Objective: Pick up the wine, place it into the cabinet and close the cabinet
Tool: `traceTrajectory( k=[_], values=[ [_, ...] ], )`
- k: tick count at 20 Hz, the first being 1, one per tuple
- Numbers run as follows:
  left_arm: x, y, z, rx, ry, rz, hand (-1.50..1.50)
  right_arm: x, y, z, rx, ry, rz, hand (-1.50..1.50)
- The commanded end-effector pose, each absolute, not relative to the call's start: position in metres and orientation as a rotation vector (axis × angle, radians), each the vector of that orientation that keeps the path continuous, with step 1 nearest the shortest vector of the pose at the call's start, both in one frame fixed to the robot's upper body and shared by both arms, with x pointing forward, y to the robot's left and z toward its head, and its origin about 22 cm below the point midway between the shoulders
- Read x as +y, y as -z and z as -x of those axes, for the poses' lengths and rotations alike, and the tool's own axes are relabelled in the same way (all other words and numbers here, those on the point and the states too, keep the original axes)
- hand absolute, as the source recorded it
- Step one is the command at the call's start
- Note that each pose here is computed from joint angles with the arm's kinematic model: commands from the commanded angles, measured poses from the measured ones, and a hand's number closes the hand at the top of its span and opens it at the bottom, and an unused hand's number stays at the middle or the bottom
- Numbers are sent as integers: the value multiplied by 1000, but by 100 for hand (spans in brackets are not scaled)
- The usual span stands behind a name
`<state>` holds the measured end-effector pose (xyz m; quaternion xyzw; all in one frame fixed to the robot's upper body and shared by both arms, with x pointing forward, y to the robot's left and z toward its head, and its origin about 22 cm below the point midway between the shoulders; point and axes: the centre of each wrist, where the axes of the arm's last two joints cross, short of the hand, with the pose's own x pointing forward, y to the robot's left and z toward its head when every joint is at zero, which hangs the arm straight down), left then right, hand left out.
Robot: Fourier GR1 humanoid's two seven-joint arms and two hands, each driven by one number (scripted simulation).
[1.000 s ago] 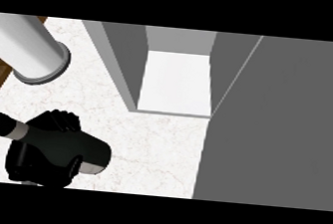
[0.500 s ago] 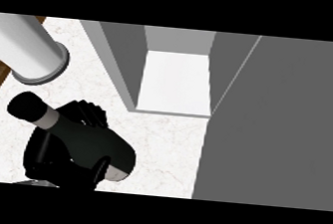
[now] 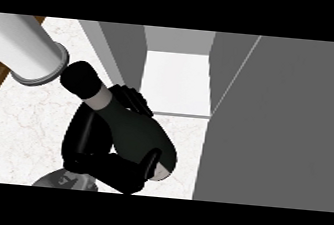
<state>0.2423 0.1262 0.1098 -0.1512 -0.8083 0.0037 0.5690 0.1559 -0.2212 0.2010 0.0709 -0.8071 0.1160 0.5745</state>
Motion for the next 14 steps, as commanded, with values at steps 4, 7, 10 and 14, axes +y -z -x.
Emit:
traceTrajectory(
  k=[4, 7, 10, 14],
  values=[
    [86, -130, -251, -1914, -8, 326, 150, -233, -204, -135, -1916, -272, -270, -150],
    [73, -141, -260, -1901, -34, 284, 150, -229, -209, -129, -1917, -275, -243, -150],
    [71, -152, -277, -1916, -27, 291, 150, -232, -214, -133, -1924, -282, -243, -150],
    [57, -140, -284, -1935, -21, 228, 150, -224, -214, -133, -1918, -275, -252, -150]
  ],
)
